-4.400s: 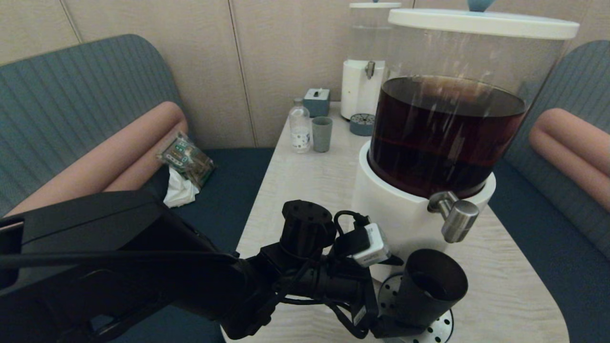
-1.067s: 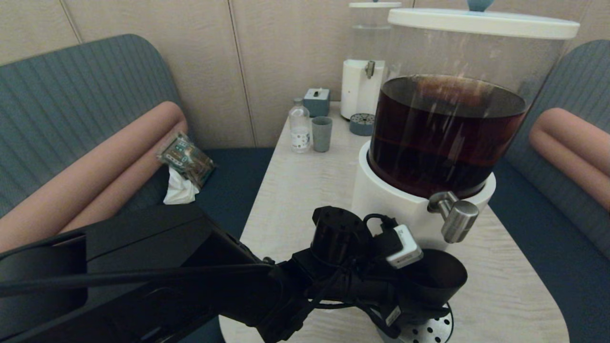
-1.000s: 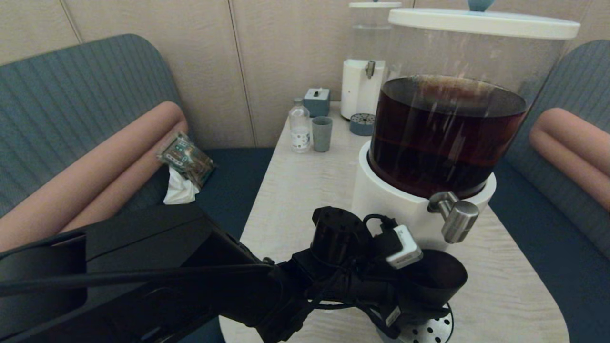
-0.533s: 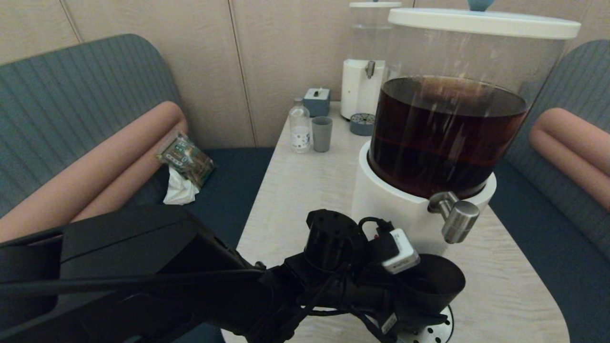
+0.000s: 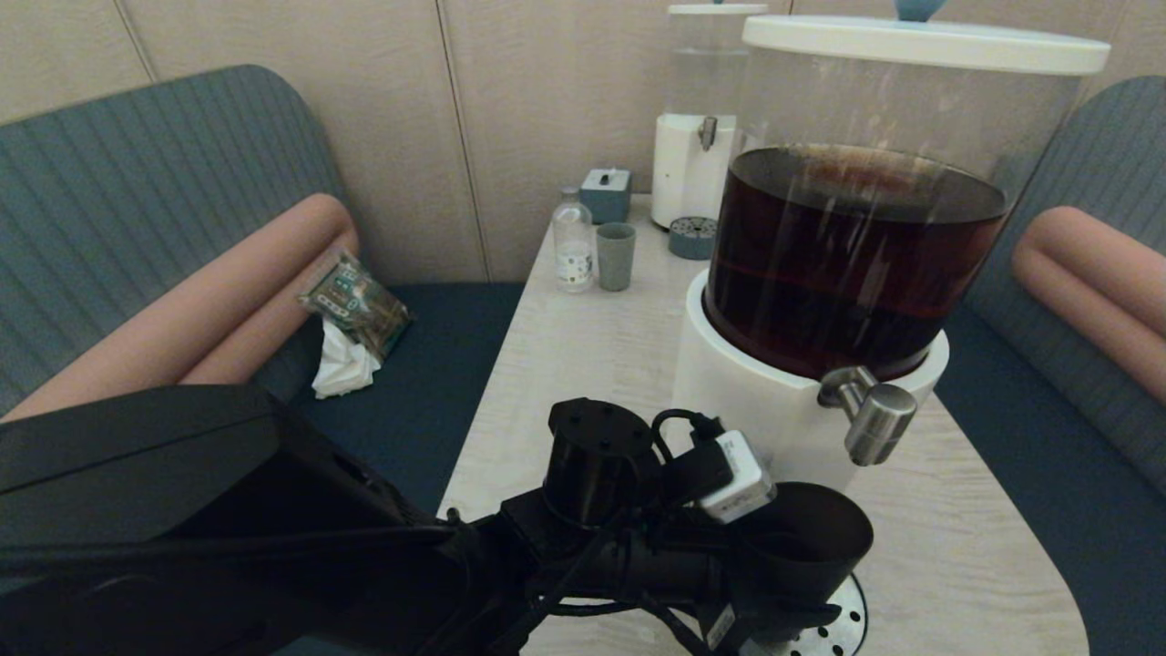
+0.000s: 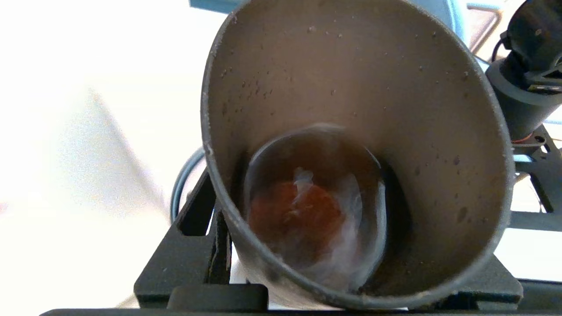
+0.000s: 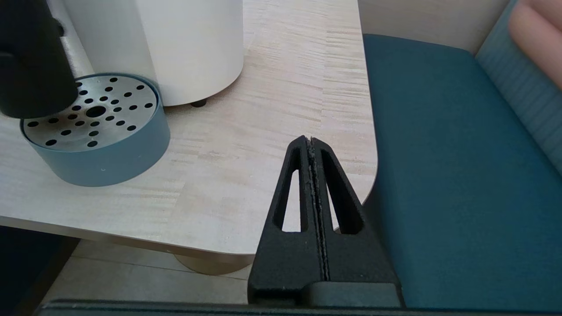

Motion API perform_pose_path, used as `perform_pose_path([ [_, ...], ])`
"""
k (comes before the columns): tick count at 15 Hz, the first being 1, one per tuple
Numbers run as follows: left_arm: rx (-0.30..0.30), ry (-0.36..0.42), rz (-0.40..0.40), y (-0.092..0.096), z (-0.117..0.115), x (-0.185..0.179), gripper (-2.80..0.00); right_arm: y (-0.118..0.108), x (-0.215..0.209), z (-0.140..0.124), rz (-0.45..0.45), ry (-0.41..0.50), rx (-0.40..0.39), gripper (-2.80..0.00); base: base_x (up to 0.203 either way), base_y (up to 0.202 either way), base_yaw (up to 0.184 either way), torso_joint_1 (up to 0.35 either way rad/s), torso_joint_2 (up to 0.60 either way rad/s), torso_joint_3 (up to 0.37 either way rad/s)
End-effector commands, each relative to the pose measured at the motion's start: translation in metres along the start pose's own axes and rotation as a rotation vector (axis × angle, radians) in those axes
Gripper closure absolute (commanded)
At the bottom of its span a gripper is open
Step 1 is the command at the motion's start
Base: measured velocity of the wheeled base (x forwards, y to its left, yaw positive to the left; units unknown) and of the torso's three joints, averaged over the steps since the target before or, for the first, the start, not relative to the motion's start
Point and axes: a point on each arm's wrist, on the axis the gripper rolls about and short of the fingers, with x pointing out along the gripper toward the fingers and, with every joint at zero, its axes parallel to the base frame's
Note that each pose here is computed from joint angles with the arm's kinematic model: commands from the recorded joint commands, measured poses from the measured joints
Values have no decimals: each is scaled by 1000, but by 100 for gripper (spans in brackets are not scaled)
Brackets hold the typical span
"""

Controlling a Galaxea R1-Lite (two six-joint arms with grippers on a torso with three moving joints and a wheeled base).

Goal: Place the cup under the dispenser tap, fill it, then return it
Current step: Place the cup next to the water dispenser

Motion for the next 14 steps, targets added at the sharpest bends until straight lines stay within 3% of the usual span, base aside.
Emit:
perform_pose_path([
  [1,1,-13,22,-3,8,-12,0,0,0,-2,1,4,-1,0,0,0,0,0,0,0],
  [9,-45,-11,173,-2,12,-48,0,0,0,-2,1,4,-1,0,0,0,0,0,0,0],
  [11,-39,-51,214,0,15,-55,0,0,0,-2,1,4,-1,0,0,0,0,0,0,0],
  [14,-104,-135,312,5,20,-66,0,0,0,-2,1,4,-1,0,0,0,0,0,0,0],
])
